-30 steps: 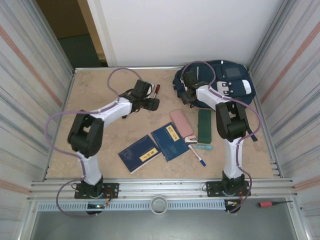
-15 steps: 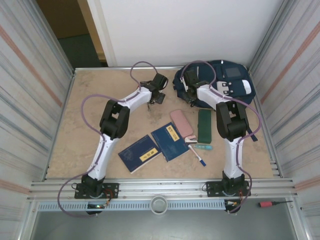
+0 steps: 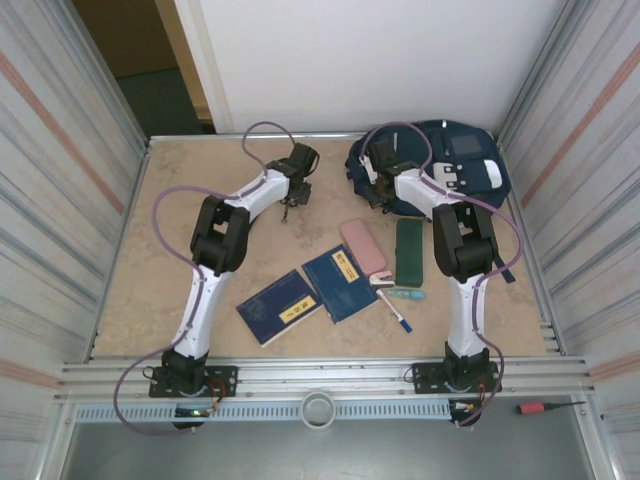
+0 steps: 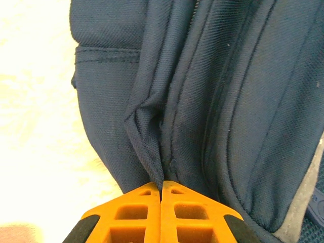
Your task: Pack the student bag
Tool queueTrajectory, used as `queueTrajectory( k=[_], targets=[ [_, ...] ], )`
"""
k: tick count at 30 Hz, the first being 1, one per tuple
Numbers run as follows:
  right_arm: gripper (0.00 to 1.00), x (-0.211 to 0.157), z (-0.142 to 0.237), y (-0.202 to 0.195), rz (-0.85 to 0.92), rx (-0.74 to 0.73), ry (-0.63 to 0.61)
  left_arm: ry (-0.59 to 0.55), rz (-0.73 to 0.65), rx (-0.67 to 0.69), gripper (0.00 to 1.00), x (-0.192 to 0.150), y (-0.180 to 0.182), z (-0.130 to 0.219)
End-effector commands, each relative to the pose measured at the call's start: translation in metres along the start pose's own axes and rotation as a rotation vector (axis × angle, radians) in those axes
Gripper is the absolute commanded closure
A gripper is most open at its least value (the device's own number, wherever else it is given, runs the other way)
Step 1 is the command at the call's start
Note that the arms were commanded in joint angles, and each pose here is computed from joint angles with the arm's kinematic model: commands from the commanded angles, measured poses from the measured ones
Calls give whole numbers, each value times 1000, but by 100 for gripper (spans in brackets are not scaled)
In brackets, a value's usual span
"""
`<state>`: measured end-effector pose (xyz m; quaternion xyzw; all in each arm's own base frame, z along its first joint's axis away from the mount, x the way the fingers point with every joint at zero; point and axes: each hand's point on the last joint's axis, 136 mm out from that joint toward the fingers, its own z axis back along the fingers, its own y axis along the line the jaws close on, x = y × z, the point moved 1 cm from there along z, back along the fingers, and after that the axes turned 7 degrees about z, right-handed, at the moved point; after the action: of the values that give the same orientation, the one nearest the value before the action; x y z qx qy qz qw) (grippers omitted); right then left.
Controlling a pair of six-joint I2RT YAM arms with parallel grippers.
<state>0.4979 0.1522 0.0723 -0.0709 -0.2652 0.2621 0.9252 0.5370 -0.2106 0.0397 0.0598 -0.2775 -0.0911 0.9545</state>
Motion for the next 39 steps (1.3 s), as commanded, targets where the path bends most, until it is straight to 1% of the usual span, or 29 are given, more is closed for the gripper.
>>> queueTrajectory(
  k=[1,8,12,15,18,19,21,22,23,25,27,29,30,32,35,37,39],
  targets=[
    [100,17,1,32,105,95,-42,113,81,78,56,-34,49,-8],
    [100,40,4,84,280,194,-93,123,175,95,56,-48,81,-5],
    [100,57,11,116,364,269,-150,106,237,63,54,-51,90,0],
    [100,65,22,138,421,325,-187,78,279,17,50,-47,90,8],
    [100,71,39,147,420,380,-226,38,319,-44,45,-40,87,20],
    [99,73,46,147,408,391,-241,19,330,-64,43,-37,85,25],
    [84,78,61,141,370,386,-274,0,355,-113,39,-37,79,30],
    [73,81,71,134,342,376,-295,-40,373,-154,37,-28,77,45],
    [63,81,79,125,293,373,-306,-55,391,-195,36,-27,72,51],
    [49,76,94,105,181,391,-323,-84,417,-268,34,-26,61,65],
    [36,67,107,77,30,410,-347,-125,427,-327,31,-25,49,79],
    [25,42,112,43,-157,404,-327,-154,426,-383,28,-26,33,93],
    [23,28,115,26,-247,388,-315,-156,426,-415,27,-28,25,99],
    [19,-12,115,-11,-473,354,-278,-150,438,-515,26,-32,0,110],
    [15,-71,114,-45,-731,316,-240,-105,475,-692,24,-41,-43,118],
    [12,-103,112,-62,-852,257,-214,-67,497,-757,22,-44,-64,116],
    [11,-121,106,-70,-940,245,-194,-48,501,-790,21,-45,-79,114]
  ],
)
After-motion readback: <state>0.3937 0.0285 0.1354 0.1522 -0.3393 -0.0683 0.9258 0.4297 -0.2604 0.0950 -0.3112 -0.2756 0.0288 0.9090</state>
